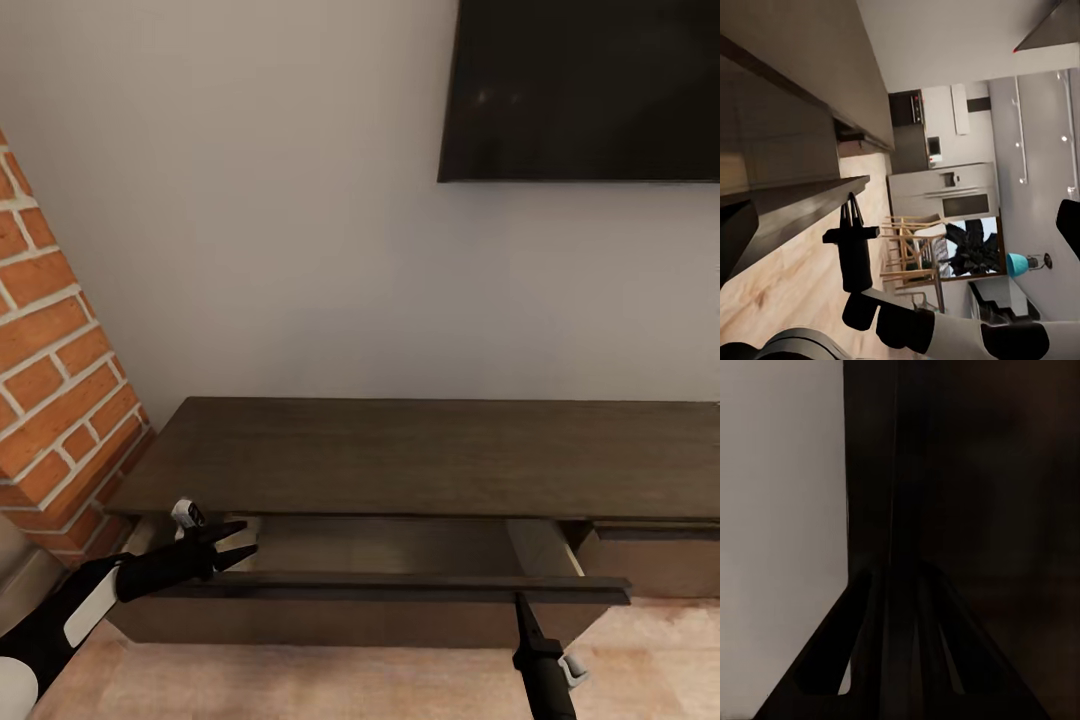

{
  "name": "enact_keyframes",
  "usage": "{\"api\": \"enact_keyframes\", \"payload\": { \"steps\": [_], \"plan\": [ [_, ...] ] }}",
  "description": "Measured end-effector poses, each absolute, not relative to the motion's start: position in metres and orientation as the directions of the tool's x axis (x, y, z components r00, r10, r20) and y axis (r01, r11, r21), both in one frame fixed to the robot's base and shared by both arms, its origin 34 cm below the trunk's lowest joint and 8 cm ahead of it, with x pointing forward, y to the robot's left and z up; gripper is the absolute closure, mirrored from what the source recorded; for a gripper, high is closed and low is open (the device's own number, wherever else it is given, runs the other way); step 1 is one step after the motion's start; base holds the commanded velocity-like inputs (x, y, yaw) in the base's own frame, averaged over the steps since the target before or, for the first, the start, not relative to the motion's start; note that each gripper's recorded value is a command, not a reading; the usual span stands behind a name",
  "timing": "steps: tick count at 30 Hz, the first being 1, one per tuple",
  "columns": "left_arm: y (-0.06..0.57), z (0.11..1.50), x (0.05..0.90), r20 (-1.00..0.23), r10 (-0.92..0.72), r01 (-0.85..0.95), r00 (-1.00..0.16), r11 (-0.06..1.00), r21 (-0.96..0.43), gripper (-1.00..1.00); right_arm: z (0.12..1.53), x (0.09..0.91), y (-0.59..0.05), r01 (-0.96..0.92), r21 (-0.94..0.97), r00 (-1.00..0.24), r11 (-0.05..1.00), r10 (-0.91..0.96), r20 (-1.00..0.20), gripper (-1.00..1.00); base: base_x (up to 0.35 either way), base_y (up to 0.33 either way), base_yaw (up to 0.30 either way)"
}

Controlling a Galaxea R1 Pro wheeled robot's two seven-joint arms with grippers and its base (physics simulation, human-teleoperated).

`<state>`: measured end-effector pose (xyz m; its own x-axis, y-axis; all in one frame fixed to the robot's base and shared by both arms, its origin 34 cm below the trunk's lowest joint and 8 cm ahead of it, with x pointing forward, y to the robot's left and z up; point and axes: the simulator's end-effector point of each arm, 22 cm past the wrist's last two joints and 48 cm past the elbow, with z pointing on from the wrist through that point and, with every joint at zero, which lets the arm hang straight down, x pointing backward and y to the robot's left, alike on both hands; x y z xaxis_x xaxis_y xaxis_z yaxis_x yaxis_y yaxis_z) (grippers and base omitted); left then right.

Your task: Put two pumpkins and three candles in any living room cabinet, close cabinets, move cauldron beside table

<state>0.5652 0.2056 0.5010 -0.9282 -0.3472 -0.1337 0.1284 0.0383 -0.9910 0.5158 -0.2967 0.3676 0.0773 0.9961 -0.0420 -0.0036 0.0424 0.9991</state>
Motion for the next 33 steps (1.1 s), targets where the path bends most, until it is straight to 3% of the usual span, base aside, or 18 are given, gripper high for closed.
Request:
{"api": "enact_keyframes", "payload": {
  "steps": [7,33],
  "plan": [
    [0.2055,0.5012,0.5652,-0.134,-0.347,0.129,-0.928,0.038,-0.991,-1.00,0.3677,0.5158,-0.2963,-0.004,0.999,0.076,0.043,0.996,-0.042,1.00,-0.255,0.000,0.000],
    [0.2054,0.5016,0.5653,-0.136,-0.347,0.131,-0.928,0.039,-0.991,-1.00,0.3679,0.5158,-0.2962,-0.004,0.999,0.076,0.043,0.996,-0.042,1.00,-0.085,0.000,0.000]
  ]
}}
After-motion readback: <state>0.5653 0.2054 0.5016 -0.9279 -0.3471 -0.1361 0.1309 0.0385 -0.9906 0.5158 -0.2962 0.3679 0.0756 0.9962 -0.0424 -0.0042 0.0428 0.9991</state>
